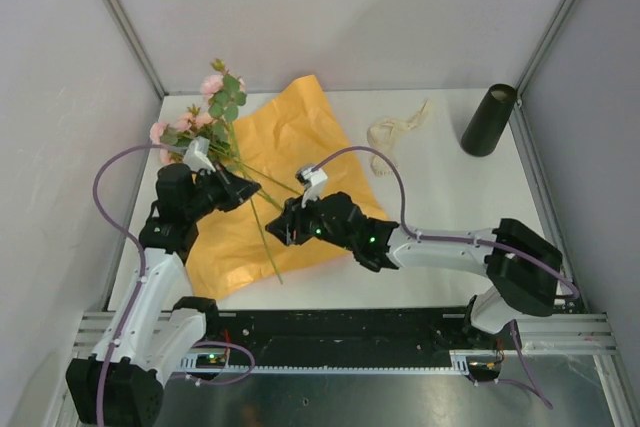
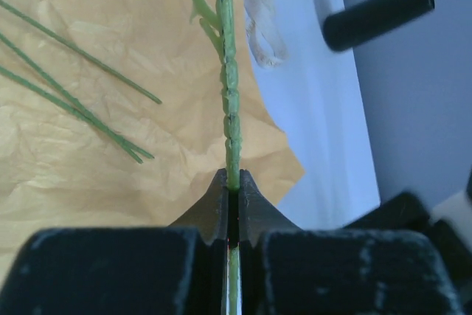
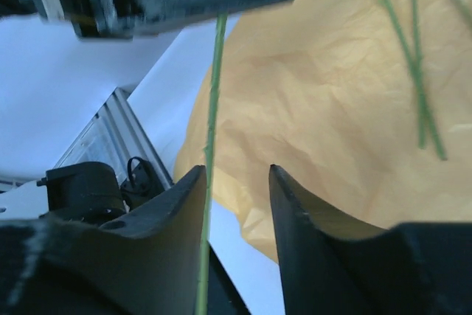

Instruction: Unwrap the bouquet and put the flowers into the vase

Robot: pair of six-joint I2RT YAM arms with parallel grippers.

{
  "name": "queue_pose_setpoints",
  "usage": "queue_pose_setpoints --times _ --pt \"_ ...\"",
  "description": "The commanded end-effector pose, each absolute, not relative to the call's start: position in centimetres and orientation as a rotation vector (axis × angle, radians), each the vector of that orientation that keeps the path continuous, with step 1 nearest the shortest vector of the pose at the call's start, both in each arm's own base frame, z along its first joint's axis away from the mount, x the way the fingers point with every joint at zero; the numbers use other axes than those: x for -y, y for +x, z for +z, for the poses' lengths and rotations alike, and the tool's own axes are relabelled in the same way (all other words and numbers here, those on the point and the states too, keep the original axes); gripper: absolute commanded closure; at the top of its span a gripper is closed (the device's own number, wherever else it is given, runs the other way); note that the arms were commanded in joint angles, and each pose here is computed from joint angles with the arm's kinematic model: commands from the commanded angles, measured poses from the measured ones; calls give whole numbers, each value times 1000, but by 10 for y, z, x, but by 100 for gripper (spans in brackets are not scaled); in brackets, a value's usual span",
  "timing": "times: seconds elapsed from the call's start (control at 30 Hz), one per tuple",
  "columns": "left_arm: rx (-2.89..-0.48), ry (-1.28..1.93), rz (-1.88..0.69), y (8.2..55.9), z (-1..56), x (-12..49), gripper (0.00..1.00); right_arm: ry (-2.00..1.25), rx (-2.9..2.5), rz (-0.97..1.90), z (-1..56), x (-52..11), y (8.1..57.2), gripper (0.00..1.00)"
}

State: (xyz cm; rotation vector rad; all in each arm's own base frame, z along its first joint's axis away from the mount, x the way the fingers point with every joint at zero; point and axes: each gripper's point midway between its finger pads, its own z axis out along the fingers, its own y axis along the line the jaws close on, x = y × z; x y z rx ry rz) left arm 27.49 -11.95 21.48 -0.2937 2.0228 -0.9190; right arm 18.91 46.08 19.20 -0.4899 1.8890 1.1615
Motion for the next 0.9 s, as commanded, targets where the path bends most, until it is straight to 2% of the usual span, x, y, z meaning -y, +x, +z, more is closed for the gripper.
queue_pose_setpoints --times 0.0,0.13,0.37,0.73,0.87 --pt "-1973 7 -941 267 237 145 100 -396 -1811 1156 242 -431 212 50" --pt "-1989 154 -954 256 232 166 100 -296 -1791 1162 263 -410 233 44" --pt "-2000 281 -994 241 230 183 100 -149 -1734 1217 292 -387 272 43" --pt "-2004 352 -1048 227 229 197 100 -194 -1737 1409 303 -424 281 43" --pt "-1995 367 -1057 223 231 199 100 -178 -1742 1423 303 -433 286 46"
